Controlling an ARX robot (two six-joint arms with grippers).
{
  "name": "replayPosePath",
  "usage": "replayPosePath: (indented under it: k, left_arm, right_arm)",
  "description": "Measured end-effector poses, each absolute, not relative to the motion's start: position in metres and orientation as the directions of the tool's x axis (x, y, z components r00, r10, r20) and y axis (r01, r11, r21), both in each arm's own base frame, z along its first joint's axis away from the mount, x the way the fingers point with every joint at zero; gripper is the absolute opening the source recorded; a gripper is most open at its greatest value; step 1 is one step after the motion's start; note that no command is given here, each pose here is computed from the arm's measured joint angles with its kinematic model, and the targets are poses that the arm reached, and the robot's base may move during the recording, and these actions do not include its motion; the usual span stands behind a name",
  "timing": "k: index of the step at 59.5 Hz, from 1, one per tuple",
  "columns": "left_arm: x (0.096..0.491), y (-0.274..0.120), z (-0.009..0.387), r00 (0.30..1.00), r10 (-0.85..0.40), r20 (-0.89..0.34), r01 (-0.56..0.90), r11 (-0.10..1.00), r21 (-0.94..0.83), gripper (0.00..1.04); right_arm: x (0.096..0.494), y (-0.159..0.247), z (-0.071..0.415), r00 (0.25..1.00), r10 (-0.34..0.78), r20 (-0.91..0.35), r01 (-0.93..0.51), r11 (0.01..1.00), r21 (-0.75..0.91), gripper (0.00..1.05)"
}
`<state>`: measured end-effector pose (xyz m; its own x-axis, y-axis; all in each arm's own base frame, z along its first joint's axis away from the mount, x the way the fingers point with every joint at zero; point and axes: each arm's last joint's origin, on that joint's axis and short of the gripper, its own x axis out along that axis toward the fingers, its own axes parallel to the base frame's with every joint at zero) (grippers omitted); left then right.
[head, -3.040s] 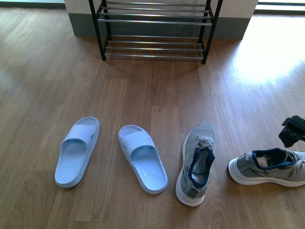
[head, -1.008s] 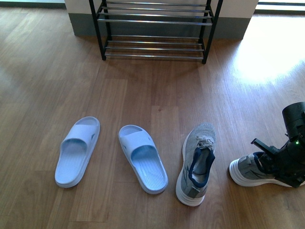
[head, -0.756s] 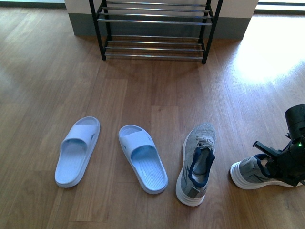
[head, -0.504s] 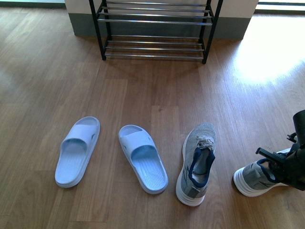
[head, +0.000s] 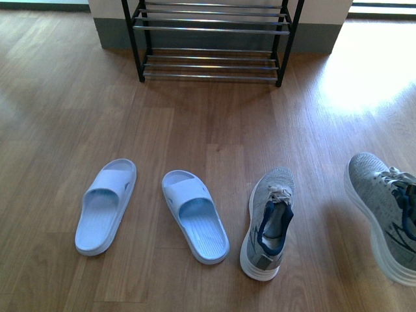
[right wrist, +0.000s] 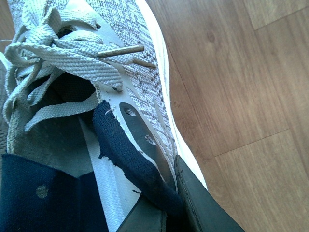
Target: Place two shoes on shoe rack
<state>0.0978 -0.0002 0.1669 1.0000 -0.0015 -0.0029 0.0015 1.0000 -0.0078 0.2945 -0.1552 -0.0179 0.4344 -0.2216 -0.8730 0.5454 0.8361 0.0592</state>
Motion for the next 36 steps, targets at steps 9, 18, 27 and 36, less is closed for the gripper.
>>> replayPosePath:
  k: [9,18,27,36]
  left_arm:
    - [0.098,0.000,0.167,1.000,-0.002,-0.003,0.002,1.000,-0.007,0.95]
    - [0.098,0.000,0.167,1.000,-0.002,-0.003,0.002,1.000,-0.007,0.95]
    - [0.098,0.000,0.167,1.000,-0.002,-0.003,0.002,1.000,-0.008,0.95]
    - [0.098,0.000,0.167,1.000,-0.002,-0.003,0.002,1.000,-0.008,0.95]
  right_arm:
    - [0.273,-0.161,0.010,0.484,-0.232,-0.843,0.540,0.838,0.079,0.01]
    - [0.245,-0.158,0.047,0.551,-0.238,-0.800,0.533,0.838,0.118,0.01]
    - [0.222,-0.146,0.088,0.635,-0.218,-0.741,0.496,0.851,0.174,0.01]
    - [0.196,-0.125,0.136,0.730,-0.196,-0.655,0.428,0.878,0.215,0.01]
